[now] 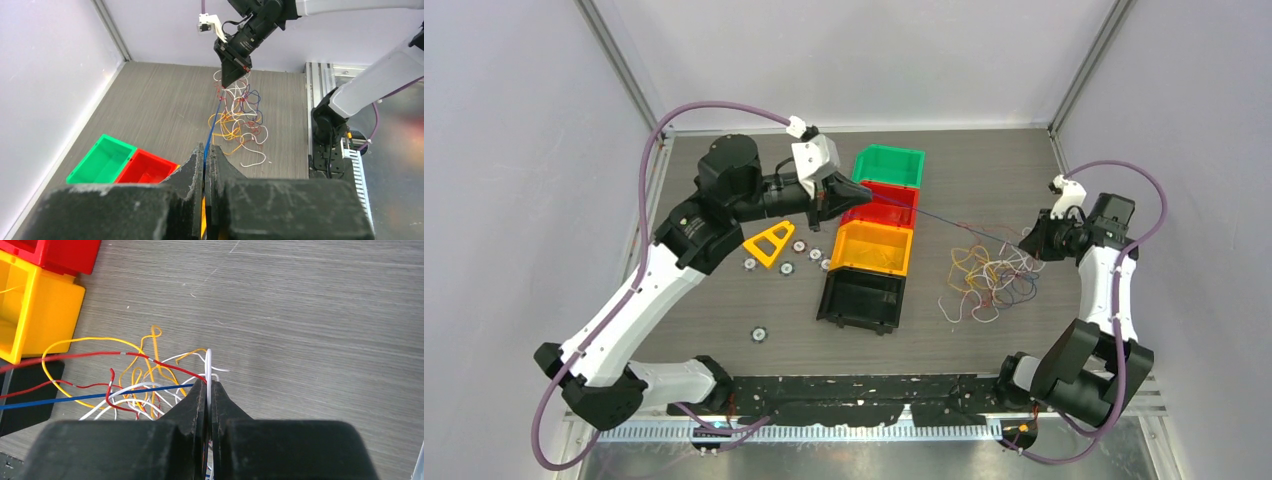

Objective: Untangle the cables

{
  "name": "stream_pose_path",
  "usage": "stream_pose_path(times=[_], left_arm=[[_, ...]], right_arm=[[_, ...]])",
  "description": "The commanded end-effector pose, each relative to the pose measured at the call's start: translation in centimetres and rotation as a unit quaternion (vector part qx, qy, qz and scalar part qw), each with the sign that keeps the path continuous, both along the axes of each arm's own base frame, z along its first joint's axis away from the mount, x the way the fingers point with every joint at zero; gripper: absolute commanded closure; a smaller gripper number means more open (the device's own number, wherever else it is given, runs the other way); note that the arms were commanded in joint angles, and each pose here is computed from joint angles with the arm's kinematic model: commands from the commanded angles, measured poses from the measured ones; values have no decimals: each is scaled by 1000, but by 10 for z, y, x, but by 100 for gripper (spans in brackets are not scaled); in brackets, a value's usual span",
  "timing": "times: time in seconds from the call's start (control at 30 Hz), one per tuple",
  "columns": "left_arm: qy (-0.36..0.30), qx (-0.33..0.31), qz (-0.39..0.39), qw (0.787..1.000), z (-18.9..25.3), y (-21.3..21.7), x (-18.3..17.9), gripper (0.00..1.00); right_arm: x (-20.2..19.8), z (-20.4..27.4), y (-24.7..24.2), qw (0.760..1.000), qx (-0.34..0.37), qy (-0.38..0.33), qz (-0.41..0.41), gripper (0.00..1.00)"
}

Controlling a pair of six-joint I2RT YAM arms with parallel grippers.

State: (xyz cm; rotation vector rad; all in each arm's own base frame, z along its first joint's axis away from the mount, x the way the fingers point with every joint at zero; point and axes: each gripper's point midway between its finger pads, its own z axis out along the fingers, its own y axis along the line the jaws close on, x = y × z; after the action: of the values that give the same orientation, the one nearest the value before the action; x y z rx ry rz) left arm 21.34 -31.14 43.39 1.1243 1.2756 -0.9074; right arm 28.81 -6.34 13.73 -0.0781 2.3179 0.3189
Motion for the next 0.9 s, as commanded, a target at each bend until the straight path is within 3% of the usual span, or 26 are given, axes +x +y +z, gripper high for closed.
stream_pose_path(times=[0.0,0.53,0.73,0.87], left_arm=[[-80,-82,1,993,82,30,-21,100],[-118,-182,79,973,177,73,3,100],[-118,-177,109,971,174,82,22,100],[-118,-168,87,975,167,78,17,100]], right_arm=[[7,-15,-43,995,-95,6,-22,95],[-1,-55,-59,990,-127,63,-6,95],[1,-56,-52,992,-107,63,6,95],[4,-51,-47,994,-91,57,12,95]])
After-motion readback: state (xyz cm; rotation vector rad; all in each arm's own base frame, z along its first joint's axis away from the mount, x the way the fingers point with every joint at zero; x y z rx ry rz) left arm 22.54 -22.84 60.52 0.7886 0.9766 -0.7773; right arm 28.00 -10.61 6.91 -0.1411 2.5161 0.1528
